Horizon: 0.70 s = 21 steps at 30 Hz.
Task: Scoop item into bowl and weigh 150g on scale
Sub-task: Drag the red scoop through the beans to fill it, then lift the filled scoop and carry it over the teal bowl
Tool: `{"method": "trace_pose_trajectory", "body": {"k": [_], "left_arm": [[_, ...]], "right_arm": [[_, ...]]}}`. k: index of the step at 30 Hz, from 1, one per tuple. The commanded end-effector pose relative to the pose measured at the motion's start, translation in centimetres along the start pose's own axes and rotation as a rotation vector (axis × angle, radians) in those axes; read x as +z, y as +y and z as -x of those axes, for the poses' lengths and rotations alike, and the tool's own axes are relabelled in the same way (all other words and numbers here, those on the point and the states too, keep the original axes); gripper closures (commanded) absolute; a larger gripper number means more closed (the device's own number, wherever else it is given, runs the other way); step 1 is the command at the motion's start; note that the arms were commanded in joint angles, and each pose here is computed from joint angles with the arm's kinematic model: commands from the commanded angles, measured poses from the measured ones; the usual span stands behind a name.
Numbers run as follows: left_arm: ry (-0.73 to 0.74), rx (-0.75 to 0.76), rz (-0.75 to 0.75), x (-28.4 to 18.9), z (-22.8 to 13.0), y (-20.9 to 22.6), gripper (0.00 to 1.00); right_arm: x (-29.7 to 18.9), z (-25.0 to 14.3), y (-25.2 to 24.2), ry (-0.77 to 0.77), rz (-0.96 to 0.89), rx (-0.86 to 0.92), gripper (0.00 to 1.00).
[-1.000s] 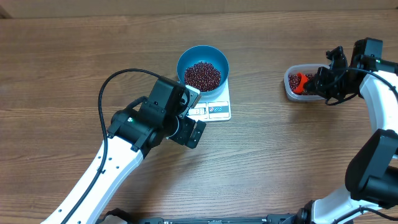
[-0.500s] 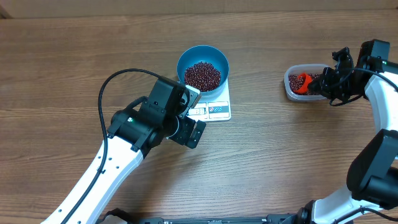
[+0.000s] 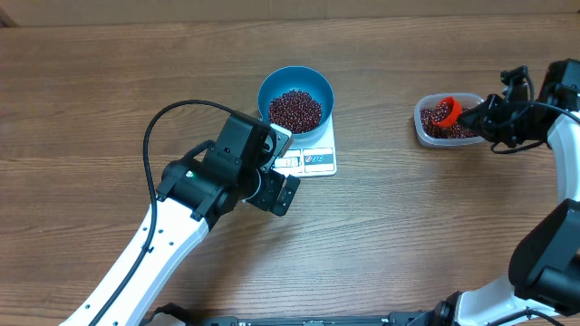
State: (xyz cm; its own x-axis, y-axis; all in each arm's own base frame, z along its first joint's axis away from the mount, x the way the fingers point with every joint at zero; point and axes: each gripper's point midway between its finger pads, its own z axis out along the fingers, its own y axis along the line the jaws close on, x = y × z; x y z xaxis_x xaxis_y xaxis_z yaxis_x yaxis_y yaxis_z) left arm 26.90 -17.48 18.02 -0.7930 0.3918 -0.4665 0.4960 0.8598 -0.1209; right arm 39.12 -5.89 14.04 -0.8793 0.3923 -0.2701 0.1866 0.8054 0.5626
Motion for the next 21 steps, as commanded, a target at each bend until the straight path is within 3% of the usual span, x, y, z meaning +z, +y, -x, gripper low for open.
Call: {"method": "trace_pose_trajectory", "body": {"k": [1, 8, 13, 21], "left_arm": [[-0.007, 0.006, -0.014, -0.1, 0.2, -0.4, 0.0], [-0.007, 0.006, -0.014, -0.1, 0.2, -0.4, 0.0], [-0.008, 0.006, -0.014, -0.1, 0.2, -0.4, 0.0], [-0.007, 0.006, -0.014, -0.1, 0.2, -0.4, 0.0]], "right_arm": [[-2.2, 1.2, 1.5, -0.058, 0.07, -0.02, 0.96], [-3.4, 1.3, 4.6, -0.074, 0.296, -0.034, 0.96], [-2.7, 0.6, 7.2, -0.042, 0.352, -0.079, 0.96], [-1.3, -1.3, 16.1, -0.002, 0.504, -0.292, 0.96]]}}
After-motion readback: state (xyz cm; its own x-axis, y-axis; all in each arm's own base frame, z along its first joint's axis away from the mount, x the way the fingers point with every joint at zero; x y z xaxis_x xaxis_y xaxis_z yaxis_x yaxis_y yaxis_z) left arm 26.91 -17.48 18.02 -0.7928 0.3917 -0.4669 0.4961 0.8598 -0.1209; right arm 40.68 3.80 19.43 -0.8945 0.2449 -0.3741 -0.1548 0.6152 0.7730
